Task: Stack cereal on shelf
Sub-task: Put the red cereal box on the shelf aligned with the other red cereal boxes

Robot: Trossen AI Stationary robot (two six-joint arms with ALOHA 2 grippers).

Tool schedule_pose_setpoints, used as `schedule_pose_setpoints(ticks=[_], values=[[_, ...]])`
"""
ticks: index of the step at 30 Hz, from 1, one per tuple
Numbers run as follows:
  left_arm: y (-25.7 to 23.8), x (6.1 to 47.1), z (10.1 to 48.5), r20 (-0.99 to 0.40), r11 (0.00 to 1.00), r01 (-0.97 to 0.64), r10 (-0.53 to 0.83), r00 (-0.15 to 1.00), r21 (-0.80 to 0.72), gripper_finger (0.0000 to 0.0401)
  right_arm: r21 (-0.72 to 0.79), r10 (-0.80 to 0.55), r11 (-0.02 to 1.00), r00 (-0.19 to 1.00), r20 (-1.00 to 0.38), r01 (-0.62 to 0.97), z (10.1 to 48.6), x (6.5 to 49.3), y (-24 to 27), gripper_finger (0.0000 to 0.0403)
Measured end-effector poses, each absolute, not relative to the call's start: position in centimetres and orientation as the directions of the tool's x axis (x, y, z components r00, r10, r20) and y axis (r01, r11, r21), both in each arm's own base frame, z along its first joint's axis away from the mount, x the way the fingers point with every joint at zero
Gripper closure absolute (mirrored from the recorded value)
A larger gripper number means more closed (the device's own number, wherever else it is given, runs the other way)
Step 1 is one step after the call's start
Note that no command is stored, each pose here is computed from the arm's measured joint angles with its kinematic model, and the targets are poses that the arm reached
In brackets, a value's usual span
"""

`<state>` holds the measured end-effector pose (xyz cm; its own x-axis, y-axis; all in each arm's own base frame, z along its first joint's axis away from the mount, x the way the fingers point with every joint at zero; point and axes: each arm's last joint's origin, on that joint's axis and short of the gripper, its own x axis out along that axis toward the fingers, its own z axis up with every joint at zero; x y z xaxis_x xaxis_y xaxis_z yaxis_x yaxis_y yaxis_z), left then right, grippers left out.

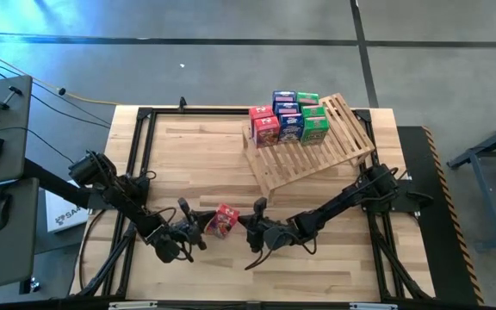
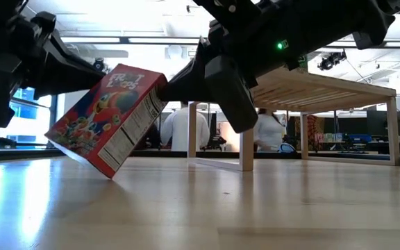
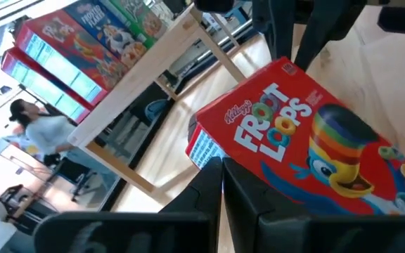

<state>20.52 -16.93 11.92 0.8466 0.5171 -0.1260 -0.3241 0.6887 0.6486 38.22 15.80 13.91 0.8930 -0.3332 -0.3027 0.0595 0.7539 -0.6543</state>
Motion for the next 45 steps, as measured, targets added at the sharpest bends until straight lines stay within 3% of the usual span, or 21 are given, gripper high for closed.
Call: schedule_pose_setpoints(ticks=[13, 28, 45], values=[[-17.3, 19.5, 11.2, -0.138, 0.698, -0.317, 0.512, 0.848, 0.642, 0.0392, -0.742, -0.304, 0.670, 0.904, -0.301, -0.022, 14.0, 38.3, 15.9, 0.0402], [-17.7, 19.0, 10.5, -0.133, 0.687, -0.312, 0.513, 0.848, 0.656, 0.0392, -0.720, -0.200, 0.685, 0.920, -0.337, -0.114, 13.8, 38.3, 16.2, 0.0402], [-19.2, 20.1, 9.1, -0.096, 0.636, -0.345, 0.553, 0.828, 0.690, 0.0392, -0.728, -0.186, 0.672, 0.920, -0.345, -0.136, 13.8, 38.3, 16.2, 0.0402]])
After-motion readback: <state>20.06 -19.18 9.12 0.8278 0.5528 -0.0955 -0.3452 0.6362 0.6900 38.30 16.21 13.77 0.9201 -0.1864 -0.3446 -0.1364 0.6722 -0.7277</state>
